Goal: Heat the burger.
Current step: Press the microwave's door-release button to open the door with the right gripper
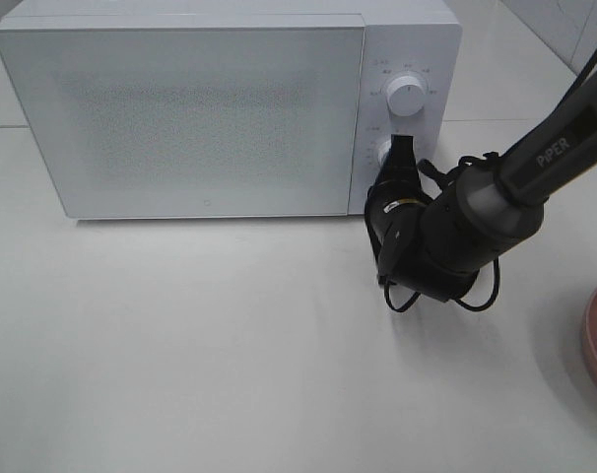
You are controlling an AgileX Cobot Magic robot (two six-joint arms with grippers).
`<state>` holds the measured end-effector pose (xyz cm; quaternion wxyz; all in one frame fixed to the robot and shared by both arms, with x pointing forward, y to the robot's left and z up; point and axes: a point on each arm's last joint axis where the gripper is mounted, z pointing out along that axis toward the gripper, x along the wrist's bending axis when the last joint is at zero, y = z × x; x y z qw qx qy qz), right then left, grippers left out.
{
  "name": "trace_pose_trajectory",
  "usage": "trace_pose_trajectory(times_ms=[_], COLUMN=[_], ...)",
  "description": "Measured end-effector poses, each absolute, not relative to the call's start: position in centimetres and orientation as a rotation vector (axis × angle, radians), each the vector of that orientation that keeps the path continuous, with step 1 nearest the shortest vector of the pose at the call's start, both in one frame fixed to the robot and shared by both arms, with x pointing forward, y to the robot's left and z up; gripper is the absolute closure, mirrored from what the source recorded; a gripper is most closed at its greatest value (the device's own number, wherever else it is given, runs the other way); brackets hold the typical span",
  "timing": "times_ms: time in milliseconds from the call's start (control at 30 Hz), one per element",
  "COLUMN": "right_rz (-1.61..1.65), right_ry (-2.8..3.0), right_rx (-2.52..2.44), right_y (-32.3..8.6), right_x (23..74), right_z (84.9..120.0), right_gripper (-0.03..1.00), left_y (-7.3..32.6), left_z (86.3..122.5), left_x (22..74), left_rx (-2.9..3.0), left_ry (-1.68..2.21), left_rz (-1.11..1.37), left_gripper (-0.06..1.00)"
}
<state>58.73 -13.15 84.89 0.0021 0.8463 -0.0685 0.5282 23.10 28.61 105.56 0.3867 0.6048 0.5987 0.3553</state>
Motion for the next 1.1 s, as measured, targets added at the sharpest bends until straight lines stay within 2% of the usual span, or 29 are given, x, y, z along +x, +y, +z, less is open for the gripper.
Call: trace_pose_trajectory(times_ms=[700,1100], right_rz=[1.647,1.6], right_ry=[-0.271,-0.201], right_rx=[2.635,2.699], right_y=[-12.6,-13.3], right_x=[59.2,58.9], right_z=[84.5,85.6], right_gripper=[0.95,0.95], left_y=[28.6,28.6], left_z=[105.6,105.6], left_x=[23.1,23.1], left_rx=[1.54,1.54], left_ry=[1.524,1.524], left_rz=[0.904,0.904], left_gripper=[-0.04,-0.04])
